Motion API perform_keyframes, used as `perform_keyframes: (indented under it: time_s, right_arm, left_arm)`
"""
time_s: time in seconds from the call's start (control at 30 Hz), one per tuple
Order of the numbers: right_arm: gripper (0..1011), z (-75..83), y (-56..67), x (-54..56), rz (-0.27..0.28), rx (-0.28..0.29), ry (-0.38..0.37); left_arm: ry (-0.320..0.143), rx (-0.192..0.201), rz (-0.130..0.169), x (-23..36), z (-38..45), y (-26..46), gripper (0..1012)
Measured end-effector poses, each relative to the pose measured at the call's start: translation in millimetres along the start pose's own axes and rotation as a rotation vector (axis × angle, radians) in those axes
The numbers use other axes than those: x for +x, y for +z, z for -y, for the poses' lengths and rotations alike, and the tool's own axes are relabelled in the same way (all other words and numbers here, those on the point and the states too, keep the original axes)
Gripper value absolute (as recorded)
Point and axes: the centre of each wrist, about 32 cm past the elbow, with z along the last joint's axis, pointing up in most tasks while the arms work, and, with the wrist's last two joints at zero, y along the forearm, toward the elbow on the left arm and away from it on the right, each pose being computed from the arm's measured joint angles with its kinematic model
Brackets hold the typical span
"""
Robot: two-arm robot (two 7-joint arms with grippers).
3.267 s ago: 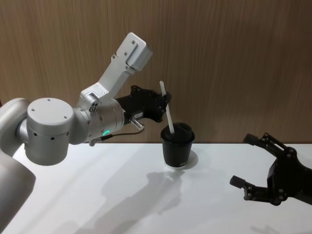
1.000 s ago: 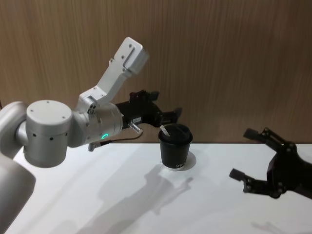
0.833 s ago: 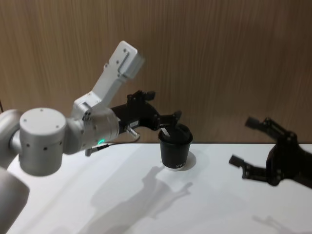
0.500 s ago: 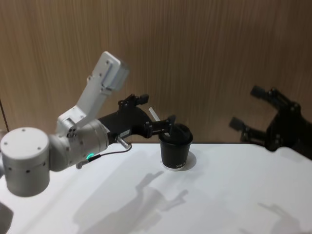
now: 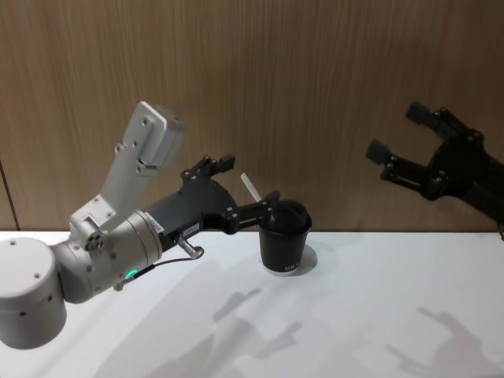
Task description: Pick up the straw with one hand, pass it to the other hand, and insert it into the cup.
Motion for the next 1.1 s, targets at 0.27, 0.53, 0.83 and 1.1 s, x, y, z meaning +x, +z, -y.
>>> perform_keyframes:
  time_s: [0.27, 0.53, 0.83, 1.1]
  right_arm:
    - [1001, -5.5, 3.8, -5.8, -0.041, -0.043, -0.009]
    - [1001, -10.4, 3.6, -14.5, -0.096, -0.087, -0.022]
    - [1001, -13.6, 2.2, -20.4, -0.127, -0.11, -0.027]
    - [1001, -15.1, 1.5, -23.3, -0.142, -0.121, -0.029]
  left_arm:
    - [-0.017, -0.057, 0.021, -6.2, -3.3, -5.7, 1002]
    - [-0.033, -0.088, 0.04, -12.5, -4.4, -9.2, 1002]
    - [-0.041, -0.103, 0.049, -15.9, -5.1, -11.0, 1002]
    - [-0.046, -0.11, 0.055, -17.6, -5.4, -11.9, 1001]
